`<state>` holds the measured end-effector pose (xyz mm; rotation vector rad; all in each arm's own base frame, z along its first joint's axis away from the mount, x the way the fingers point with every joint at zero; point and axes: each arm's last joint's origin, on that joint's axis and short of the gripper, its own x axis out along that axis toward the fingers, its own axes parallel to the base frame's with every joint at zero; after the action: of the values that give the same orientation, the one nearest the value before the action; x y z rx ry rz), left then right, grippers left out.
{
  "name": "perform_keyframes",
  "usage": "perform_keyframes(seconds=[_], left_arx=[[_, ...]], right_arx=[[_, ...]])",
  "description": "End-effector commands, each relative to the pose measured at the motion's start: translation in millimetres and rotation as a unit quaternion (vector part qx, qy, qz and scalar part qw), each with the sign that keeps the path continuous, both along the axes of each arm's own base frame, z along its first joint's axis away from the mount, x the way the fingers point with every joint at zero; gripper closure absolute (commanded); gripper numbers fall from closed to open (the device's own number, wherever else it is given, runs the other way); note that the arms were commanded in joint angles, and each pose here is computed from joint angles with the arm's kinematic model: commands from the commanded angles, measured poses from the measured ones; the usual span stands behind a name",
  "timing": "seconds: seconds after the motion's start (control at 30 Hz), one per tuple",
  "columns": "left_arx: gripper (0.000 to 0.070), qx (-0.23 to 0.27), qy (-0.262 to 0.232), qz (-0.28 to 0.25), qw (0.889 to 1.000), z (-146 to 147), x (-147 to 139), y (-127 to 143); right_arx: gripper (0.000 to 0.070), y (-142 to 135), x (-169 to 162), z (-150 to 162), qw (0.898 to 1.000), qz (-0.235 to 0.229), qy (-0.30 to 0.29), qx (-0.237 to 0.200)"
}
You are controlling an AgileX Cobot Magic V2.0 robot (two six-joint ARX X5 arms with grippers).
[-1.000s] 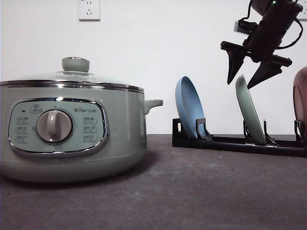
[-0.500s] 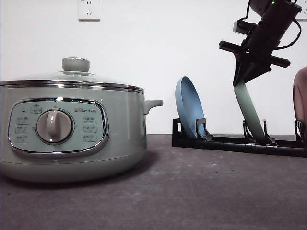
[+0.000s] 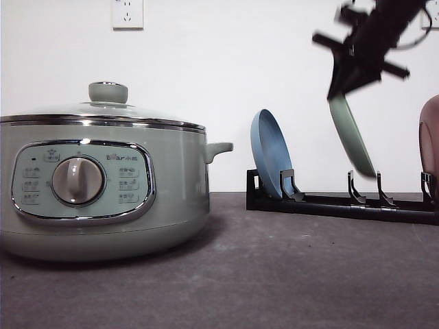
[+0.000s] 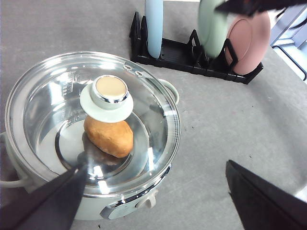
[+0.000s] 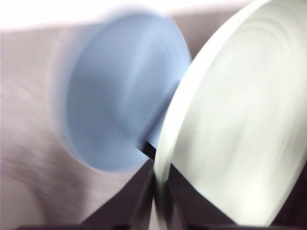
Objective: Transfer potato from steamer to green plate
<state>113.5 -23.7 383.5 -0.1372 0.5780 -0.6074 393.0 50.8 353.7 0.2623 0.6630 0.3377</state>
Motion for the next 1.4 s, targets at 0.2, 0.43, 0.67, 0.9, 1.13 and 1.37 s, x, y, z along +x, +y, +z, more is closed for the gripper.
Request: perform_keyframes(seconds=[0.2,0.43,0.67,0.9,1.13,1.37], left_arx=[[0.0105,0.001,-0.016,-0.005,1.0,6,0,0],[0.0105,0.002,-0.017,-0.006,1.0,6,0,0],[0.0105,0.002,-0.017,-0.006,1.0,6,0,0],[0.0105,0.002,-0.017,-0.006,1.0,6,0,0],[0.0105,0.002,-0.017,-0.006,1.0,6,0,0],[0.0105,0.002,-0.017,-0.006,1.0,6,0,0]], right_arx=[[0.0692,7,-36,50,0.998,0.031,-0.056,0.007],[0.0693,22,-84,76,0.994,0.081,-0.062,-0.038],[0.0693,48,-136,88,0.981,0.119,-0.056,-0.14],[0.0694,79,-173,77,0.955,0.183,0.005,-0.235],[0.0694,112,-202,51,0.916,0.233,0.047,-0.323],[0.0694,140,-226,4,0.88,0.269,0.085,-0.383]])
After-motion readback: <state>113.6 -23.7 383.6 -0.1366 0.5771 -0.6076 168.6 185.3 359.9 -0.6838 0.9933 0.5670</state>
